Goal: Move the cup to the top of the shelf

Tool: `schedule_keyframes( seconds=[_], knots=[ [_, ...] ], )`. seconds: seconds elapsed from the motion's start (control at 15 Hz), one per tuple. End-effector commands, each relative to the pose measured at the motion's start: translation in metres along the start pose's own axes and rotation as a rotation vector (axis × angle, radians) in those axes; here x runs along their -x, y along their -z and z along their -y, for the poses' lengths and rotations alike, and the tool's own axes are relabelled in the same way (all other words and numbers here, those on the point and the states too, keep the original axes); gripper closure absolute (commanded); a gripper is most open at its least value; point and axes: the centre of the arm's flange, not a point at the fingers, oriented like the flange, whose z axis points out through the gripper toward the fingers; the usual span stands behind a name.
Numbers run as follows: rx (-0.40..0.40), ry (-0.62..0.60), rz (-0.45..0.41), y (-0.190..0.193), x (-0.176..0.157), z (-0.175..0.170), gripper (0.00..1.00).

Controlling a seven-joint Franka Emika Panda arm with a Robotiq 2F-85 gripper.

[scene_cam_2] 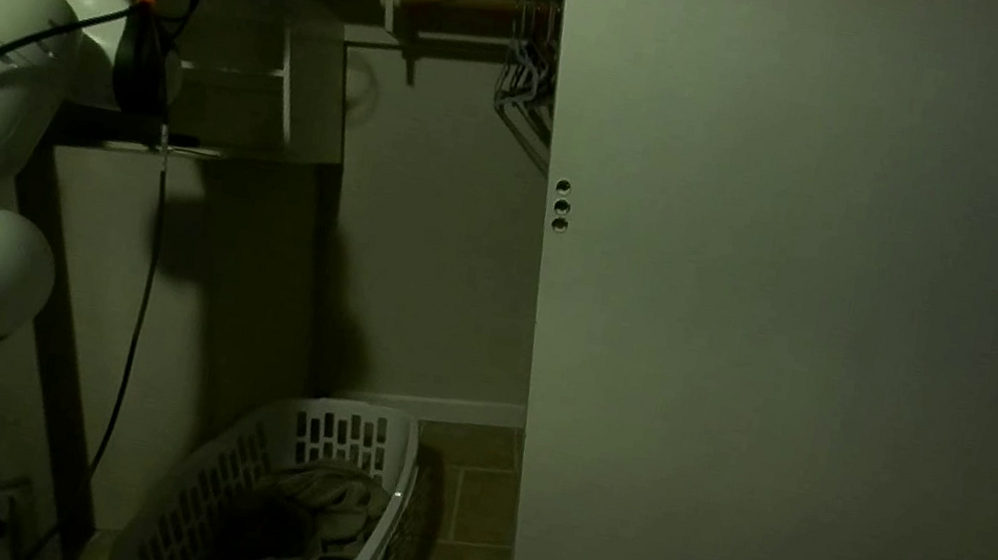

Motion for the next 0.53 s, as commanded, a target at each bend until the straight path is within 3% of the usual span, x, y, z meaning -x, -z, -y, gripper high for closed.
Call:
schedule_keyframes(
  seconds=[0.0, 0.07, 0.13, 0.47],
  knots=[
    [0.007, 0.002, -0.01, -0.06, -0.039, -0.0224, 0.41],
    [0.006, 0.002, -0.012, -0.0599, -0.0391, -0.0225, 0.31],
    [0.008, 0.004, -0.012, -0.0598, -0.0392, -0.0226, 0.31],
    [0.015, 0.007, -0.017, -0.0574, -0.0419, -0.0237, 0.0]
  ],
)
